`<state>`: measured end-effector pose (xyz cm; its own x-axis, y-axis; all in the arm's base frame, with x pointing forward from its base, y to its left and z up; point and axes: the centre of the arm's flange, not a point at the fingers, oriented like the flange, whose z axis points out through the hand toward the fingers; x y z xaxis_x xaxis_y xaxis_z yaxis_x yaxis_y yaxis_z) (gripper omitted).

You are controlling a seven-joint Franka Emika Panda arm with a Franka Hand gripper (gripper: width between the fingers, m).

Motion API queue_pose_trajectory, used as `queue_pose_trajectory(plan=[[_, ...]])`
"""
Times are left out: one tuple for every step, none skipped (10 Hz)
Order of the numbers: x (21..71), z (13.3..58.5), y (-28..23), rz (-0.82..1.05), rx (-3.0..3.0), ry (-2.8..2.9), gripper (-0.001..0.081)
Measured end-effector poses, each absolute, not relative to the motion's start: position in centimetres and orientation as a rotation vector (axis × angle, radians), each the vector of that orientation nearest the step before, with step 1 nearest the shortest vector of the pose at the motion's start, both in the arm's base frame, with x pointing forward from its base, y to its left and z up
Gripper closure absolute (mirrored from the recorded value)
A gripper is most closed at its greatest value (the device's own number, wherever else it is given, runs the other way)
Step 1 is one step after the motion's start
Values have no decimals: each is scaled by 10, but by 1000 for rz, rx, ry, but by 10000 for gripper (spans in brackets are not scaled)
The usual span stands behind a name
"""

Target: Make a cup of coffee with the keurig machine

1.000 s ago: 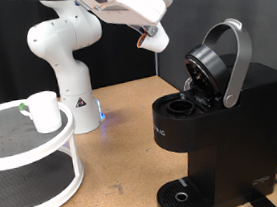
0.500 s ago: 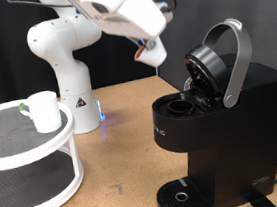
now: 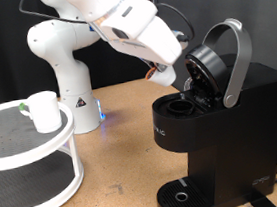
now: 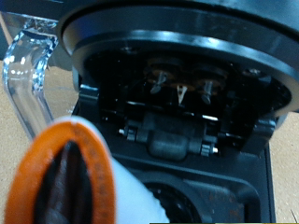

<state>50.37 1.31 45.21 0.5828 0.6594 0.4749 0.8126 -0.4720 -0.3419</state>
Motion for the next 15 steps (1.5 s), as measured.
queue_pose_trajectory(plan=[[505,449,18,-371,-2270,-1181,724],[505,446,23,-362,-2270,-1194,724],[506,443,27,-345,-2279,-1212,724],[508,440,31,-332,-2297,-1226,724],[510,435,34,-318,-2314,-1226,724],[512,430,37,-312,-2327,-1224,724],[515,424,38,-309,-2338,-1222,724],[518,419,39,-306,-2348,-1221,724],[520,414,40,-303,-2356,-1220,724],[521,410,41,-297,-2359,-1218,724],[522,408,42,-294,-2360,-1215,724],[523,407,43,-293,-2358,-1213,724],[524,406,44,-291,-2358,-1212,724],[524,406,44,-290,-2358,-1213,724],[524,406,45,-289,-2358,-1214,724]])
